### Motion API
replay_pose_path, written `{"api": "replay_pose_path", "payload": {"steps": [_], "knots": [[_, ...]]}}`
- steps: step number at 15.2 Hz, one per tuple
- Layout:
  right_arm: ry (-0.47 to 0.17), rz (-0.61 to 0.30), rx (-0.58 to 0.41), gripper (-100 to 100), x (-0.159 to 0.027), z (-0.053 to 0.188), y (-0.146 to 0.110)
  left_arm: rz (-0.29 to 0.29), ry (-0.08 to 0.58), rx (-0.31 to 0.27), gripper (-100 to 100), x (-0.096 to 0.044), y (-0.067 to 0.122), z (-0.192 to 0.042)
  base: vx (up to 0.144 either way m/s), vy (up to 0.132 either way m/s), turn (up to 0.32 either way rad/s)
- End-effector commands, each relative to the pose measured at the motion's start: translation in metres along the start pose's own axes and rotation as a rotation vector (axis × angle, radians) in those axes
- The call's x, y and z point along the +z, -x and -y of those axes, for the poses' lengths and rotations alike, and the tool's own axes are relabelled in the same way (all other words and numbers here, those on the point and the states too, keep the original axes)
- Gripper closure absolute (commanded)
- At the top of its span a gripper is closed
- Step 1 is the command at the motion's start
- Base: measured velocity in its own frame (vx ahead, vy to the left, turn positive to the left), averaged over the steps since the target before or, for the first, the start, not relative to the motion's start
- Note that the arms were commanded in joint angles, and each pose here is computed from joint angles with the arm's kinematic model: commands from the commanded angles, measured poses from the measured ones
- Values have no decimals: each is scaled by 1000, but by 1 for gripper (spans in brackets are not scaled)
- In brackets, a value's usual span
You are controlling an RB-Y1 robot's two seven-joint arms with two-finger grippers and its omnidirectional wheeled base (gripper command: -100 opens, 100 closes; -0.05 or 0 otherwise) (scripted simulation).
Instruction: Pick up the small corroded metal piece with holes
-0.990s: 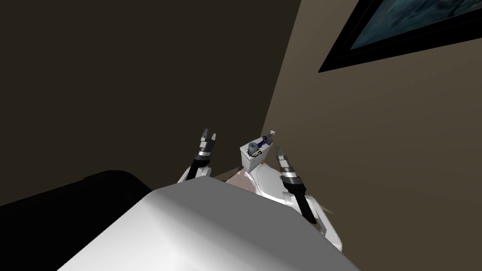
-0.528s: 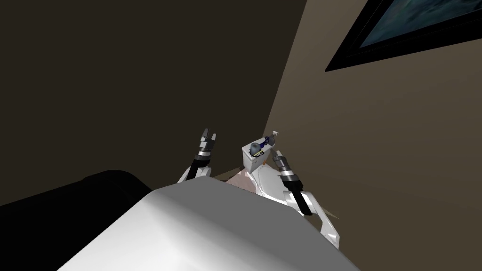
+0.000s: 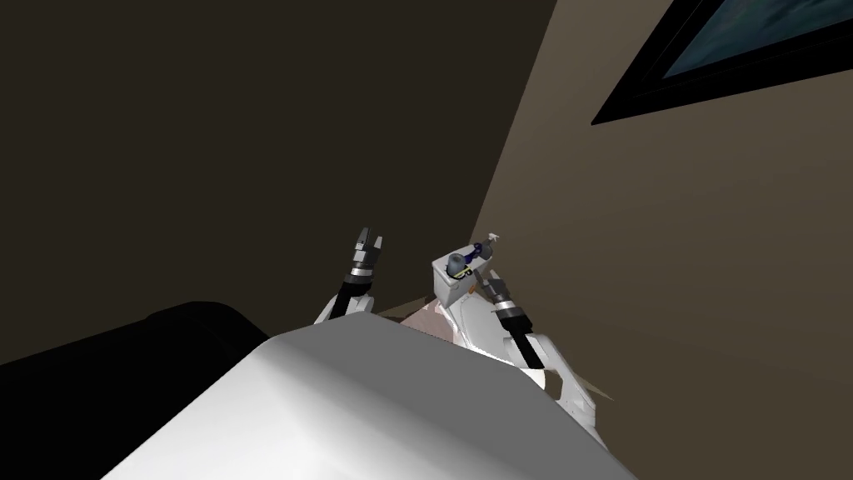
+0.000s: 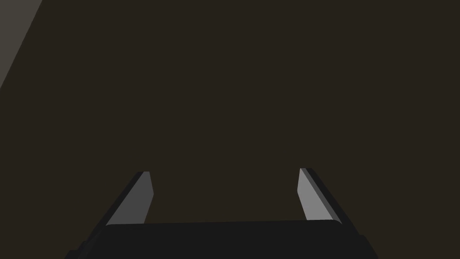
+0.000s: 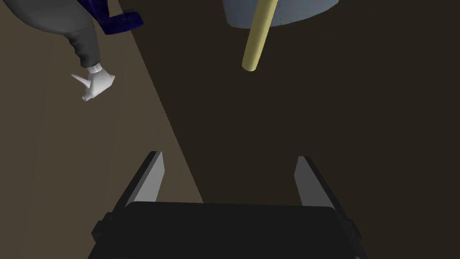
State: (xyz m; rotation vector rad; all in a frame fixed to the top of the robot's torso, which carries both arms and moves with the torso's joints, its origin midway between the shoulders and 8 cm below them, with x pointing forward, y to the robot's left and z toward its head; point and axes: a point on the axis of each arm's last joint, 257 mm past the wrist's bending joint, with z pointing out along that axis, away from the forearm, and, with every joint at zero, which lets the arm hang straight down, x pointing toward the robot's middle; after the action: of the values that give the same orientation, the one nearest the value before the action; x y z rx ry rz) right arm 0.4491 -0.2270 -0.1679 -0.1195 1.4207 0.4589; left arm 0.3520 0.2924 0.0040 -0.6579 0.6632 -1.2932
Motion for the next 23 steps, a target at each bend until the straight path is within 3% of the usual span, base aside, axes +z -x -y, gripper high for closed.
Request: {"api": "replay_pose_path", "payload": {"steps": [1,7,9,10,11,20,23], "knots": [[-17,-49,-110,-100,4,13,-16,0,0,0,0,0,0,0,-11,27,71],[-43,-151,-360,-100,6,44,-47,0,0,0,0,0,0,0,-8,26,66],[-42,-151,-379,-100,6,44,-47,0,0,0,0,0,0,0,-6,22,38],[-49,-184,-455,-100,7,54,-56,0,0,0,0,0,0,0,-5,20,36],[-48,-184,-460,-100,7,54,-56,0,0,0,0,0,0,0,-7,20,55],[-65,-338,-829,-100,6,104,-92,0,0,0,0,0,0,0,-6,26,64],[-65,-366,-898,-100,5,113,-97,0,0,0,0,0,0,0,-4,21,54]]}}
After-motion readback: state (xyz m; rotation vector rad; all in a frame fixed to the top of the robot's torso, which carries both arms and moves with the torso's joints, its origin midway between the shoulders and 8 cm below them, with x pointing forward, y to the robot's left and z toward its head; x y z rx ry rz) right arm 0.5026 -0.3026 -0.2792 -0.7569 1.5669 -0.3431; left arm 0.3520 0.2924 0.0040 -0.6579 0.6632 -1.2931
